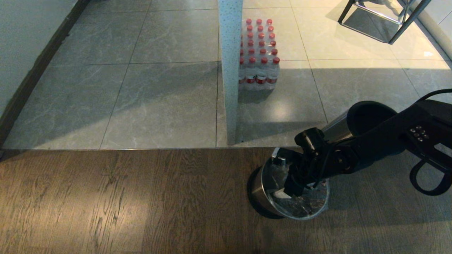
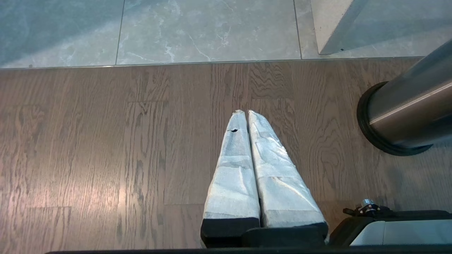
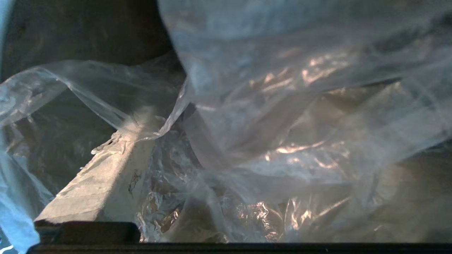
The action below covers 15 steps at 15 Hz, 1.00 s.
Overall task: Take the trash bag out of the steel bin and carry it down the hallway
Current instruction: Pick up the trash bag
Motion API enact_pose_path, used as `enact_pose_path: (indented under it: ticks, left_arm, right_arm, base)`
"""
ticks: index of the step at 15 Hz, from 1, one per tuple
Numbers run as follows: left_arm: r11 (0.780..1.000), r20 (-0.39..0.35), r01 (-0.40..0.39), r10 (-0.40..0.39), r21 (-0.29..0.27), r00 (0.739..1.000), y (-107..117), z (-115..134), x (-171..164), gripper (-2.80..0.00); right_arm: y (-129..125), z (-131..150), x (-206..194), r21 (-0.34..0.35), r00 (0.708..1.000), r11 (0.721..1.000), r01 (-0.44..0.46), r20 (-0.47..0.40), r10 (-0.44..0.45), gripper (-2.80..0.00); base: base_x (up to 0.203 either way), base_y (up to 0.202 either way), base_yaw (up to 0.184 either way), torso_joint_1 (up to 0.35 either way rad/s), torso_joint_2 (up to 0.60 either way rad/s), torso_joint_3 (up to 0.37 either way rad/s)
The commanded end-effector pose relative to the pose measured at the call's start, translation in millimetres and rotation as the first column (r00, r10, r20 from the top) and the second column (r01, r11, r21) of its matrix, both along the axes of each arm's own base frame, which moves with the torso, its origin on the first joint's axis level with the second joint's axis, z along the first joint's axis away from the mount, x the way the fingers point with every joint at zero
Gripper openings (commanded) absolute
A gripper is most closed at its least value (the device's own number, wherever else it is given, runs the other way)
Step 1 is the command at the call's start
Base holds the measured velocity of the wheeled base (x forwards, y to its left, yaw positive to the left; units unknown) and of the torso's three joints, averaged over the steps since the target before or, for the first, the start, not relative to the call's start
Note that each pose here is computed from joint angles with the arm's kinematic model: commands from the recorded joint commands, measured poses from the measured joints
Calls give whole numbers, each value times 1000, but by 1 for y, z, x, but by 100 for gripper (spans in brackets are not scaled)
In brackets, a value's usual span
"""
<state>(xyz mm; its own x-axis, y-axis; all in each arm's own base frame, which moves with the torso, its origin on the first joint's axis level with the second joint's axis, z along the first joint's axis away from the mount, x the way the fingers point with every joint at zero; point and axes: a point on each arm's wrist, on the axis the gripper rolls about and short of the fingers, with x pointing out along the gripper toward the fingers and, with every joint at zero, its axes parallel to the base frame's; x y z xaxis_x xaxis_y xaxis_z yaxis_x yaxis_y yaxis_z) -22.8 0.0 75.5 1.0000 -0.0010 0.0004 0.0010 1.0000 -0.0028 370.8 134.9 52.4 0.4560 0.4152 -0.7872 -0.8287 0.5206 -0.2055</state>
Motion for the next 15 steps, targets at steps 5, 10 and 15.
enact_pose_path:
  ticks: [5, 10, 15]
  left_arm:
    - [1000, 0, -1, 1, 0, 1000, 0, 0, 0, -280]
    - [1000, 0, -1, 1, 0, 1000, 0, 0, 0, -280]
    - [1000, 0, 0, 0, 0, 1000, 0, 0, 0, -280]
  right_arm:
    - [-14, 13, 6, 8, 998, 998, 60, 7, -60, 0]
    - [-22, 16, 3, 22, 990, 991, 135, -49, -134, 0]
    - [-25, 21, -1, 23, 965, 976, 216, -158, -209, 0]
  base:
    - [0, 0, 0, 0, 0, 0]
    - [0, 0, 0, 0, 0, 0]
    - [0, 0, 0, 0, 0, 0]
